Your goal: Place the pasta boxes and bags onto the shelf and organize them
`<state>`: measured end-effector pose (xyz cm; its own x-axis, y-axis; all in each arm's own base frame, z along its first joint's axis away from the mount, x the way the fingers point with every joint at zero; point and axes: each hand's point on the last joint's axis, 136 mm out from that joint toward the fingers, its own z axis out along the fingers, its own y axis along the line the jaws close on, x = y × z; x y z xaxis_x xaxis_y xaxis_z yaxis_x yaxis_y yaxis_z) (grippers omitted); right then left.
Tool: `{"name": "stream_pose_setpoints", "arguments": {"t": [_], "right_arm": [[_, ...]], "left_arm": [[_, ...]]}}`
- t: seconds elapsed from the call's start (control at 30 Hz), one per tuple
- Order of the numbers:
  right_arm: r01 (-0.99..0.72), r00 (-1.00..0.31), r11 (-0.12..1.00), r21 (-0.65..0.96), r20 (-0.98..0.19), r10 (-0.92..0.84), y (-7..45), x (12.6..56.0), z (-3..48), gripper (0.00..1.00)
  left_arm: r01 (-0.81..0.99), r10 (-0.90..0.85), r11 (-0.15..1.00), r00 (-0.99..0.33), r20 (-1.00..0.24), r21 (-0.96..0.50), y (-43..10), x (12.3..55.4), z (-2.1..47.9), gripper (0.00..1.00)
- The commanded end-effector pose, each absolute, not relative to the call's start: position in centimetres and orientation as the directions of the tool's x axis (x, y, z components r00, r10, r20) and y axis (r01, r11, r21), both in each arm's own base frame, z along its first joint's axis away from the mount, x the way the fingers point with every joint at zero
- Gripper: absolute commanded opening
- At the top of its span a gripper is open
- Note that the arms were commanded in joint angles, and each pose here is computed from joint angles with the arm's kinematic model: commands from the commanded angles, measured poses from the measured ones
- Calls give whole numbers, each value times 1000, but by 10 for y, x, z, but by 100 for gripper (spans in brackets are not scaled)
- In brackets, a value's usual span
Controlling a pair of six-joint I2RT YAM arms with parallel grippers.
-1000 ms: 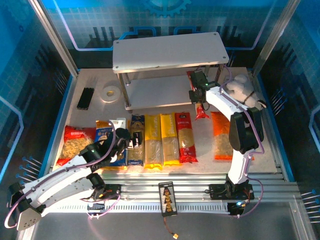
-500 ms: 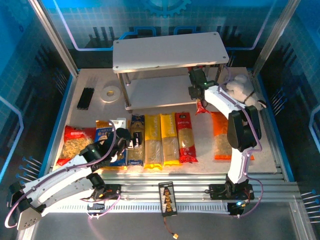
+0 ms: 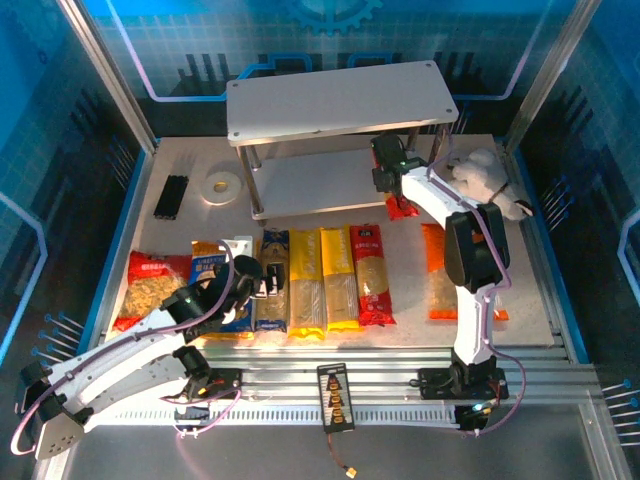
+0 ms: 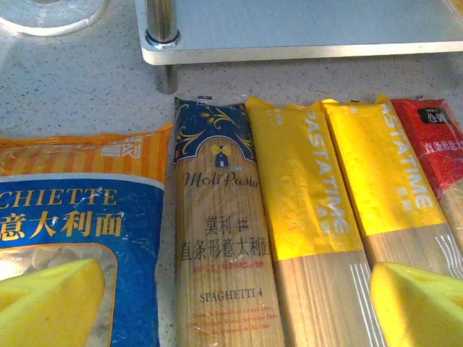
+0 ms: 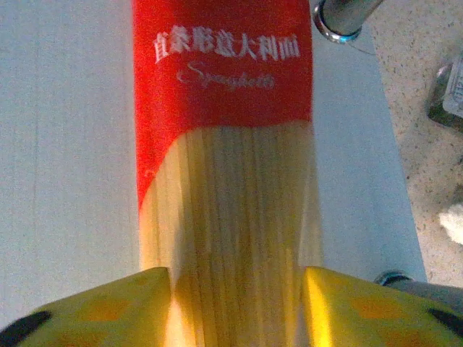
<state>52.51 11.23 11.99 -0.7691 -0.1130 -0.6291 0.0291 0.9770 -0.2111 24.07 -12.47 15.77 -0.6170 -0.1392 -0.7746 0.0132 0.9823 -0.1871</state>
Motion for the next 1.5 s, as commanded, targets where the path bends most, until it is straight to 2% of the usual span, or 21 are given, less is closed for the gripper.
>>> {"name": "stream_pose_setpoints", "arguments": {"t": [0.0,0.13,0.4,0.63,0.73,0.9,1.1,1.23,1.47], "right_arm": [[72,-731,982,-177,-679,-69,109,539,133,56],[78,-735,983,-165,-676,-55,106,537,132,65],[63,-711,991,-119,-702,-39,106,520,155,68],[27,-717,999,-21,-697,4,108,466,176,69],[-27,-759,999,47,-652,10,122,427,169,69],[-117,-816,991,59,-574,-62,148,348,147,70],[-154,-875,986,63,-473,-106,165,281,110,73],[-137,-909,988,71,-404,-97,164,263,85,76],[-146,-929,985,94,-356,-104,173,261,69,82]], "left_arm": [[-1,-141,984,-611,-779,-177,-120,242,160,96],[1,-139,984,-614,-777,-178,-121,242,159,96],[-14,-143,985,-622,-770,-171,-118,240,150,96],[-27,-136,987,-644,-753,-156,-117,239,136,95],[-26,-123,990,-669,-733,-142,-121,241,125,94],[-12,-104,991,-701,-706,-134,-132,244,115,93],[3,-103,989,-714,-692,-151,-140,246,112,93],[8,-109,986,-718,-687,-164,-142,246,111,93],[13,-104,986,-726,-679,-164,-143,244,112,93]]}}
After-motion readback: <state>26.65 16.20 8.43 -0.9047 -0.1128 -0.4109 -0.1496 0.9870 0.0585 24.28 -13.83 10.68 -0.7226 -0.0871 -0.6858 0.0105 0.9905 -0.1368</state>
